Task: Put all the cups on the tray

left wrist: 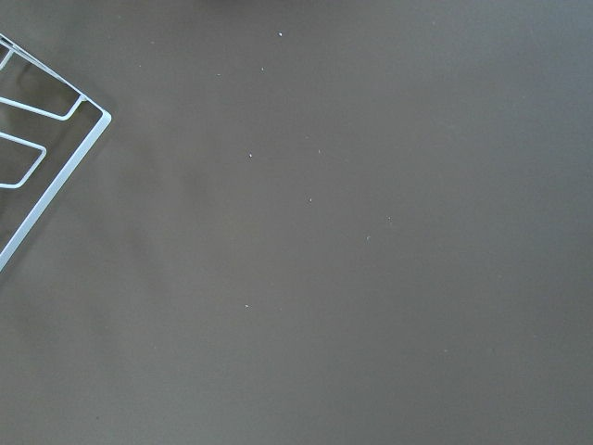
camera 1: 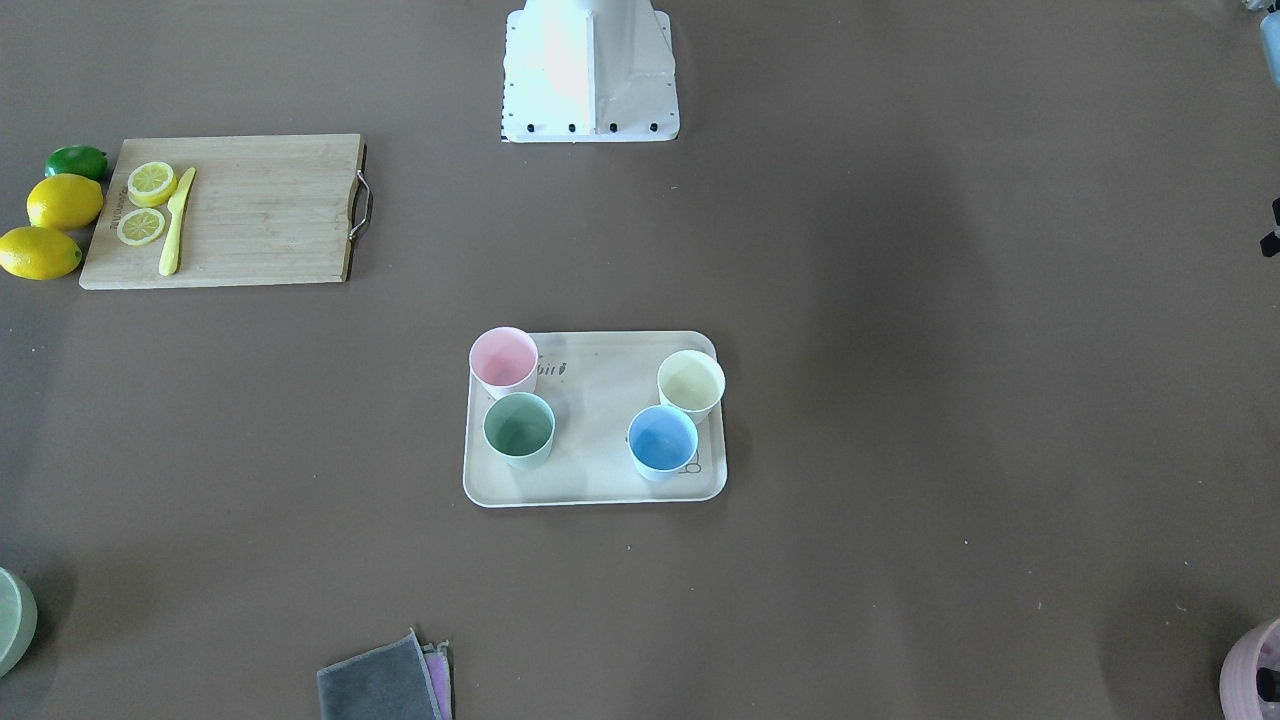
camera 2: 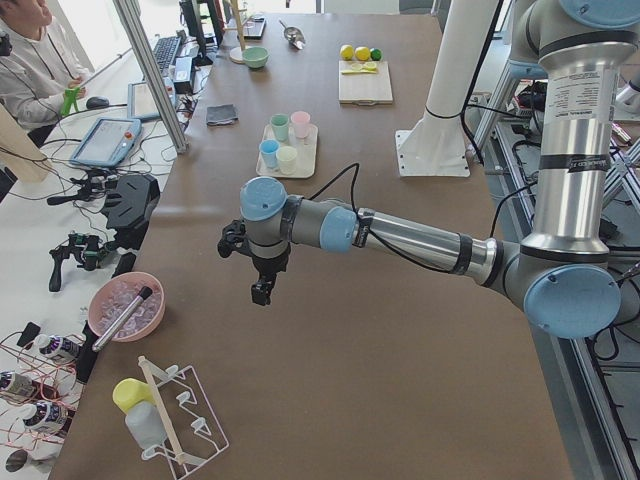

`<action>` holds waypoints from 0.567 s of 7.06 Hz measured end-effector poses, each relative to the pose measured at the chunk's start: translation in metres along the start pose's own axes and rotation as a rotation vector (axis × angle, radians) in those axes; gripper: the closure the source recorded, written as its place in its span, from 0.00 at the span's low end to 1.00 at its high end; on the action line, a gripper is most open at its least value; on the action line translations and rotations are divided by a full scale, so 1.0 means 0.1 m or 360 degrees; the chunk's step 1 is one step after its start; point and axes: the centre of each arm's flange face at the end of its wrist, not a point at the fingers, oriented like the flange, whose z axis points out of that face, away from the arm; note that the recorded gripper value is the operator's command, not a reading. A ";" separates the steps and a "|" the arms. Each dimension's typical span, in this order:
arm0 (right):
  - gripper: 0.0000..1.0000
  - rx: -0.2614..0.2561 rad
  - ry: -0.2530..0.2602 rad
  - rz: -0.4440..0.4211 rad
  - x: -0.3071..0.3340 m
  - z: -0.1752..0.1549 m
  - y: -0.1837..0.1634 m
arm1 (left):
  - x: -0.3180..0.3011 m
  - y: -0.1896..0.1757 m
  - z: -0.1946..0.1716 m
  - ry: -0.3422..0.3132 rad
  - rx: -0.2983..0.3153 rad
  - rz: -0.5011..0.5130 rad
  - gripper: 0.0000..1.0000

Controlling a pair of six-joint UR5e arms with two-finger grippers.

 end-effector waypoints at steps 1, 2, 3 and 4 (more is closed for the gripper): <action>0.00 0.0003 0.0004 -0.0005 -0.02 -0.01 -0.01 | 0.01 0.10 -0.02 -0.0001 -0.0002 -0.0005 0.02; 0.00 0.0002 0.0005 -0.0012 -0.04 0.00 -0.01 | 0.01 0.15 -0.01 -0.0004 -0.0007 -0.0013 0.02; 0.00 -0.0002 0.0003 -0.0020 -0.07 0.02 -0.02 | 0.00 0.16 -0.02 -0.0009 -0.0007 -0.0017 0.02; 0.00 -0.0004 0.0001 -0.0028 -0.09 0.03 -0.02 | 0.00 0.14 -0.04 -0.0013 0.0000 -0.0016 0.02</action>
